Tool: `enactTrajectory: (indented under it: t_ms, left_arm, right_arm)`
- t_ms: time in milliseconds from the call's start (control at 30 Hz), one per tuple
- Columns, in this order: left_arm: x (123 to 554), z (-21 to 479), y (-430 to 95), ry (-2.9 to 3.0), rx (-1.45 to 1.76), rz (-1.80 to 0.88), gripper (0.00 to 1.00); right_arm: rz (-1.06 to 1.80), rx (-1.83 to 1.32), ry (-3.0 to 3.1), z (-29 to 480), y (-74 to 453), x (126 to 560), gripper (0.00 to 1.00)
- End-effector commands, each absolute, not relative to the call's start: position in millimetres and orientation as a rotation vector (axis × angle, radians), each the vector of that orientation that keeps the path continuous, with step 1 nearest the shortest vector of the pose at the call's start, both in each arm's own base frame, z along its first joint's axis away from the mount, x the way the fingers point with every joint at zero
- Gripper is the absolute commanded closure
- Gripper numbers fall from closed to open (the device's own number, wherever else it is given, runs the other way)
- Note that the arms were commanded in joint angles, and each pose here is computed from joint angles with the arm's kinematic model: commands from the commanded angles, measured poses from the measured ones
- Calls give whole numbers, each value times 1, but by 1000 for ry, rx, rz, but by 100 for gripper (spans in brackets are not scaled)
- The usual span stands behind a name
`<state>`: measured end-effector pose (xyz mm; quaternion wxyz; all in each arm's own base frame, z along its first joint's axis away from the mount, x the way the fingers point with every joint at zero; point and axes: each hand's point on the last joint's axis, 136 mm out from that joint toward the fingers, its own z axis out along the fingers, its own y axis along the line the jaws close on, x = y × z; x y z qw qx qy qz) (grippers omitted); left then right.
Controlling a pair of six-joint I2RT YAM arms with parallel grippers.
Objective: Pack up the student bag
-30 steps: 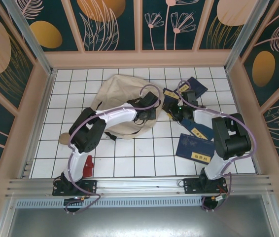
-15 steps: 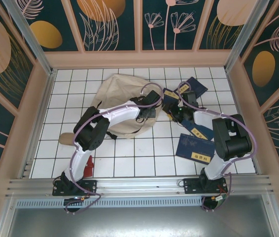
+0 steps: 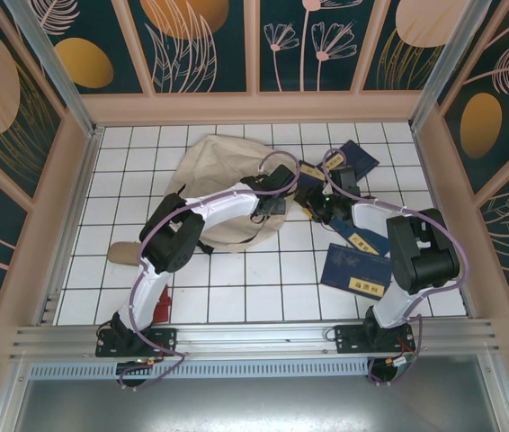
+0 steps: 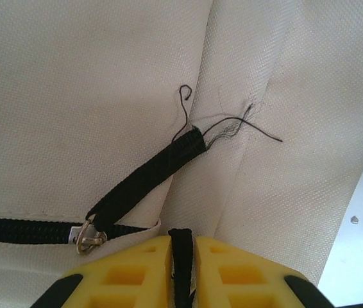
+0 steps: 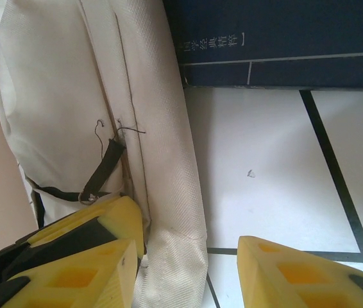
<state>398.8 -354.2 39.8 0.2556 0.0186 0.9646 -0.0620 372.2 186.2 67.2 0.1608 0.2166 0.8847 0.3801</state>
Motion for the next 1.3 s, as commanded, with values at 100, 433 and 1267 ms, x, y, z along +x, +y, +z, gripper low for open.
enactTrajectory:
  t_ms: [100, 433, 1267]
  left_arm:
    - [397, 32, -341, 2642, 34, -66, 85]
    - [395, 39, -343, 2634, 49, -108, 100]
    - [371, 118, -321, 2483, -23, -311, 100]
  right_arm:
    - [1132, 582, 2516, 74, 197, 371, 54]
    - [1133, 551, 2541, 72, 213, 376, 53]
    - [1179, 490, 2542, 64, 241, 402, 83]
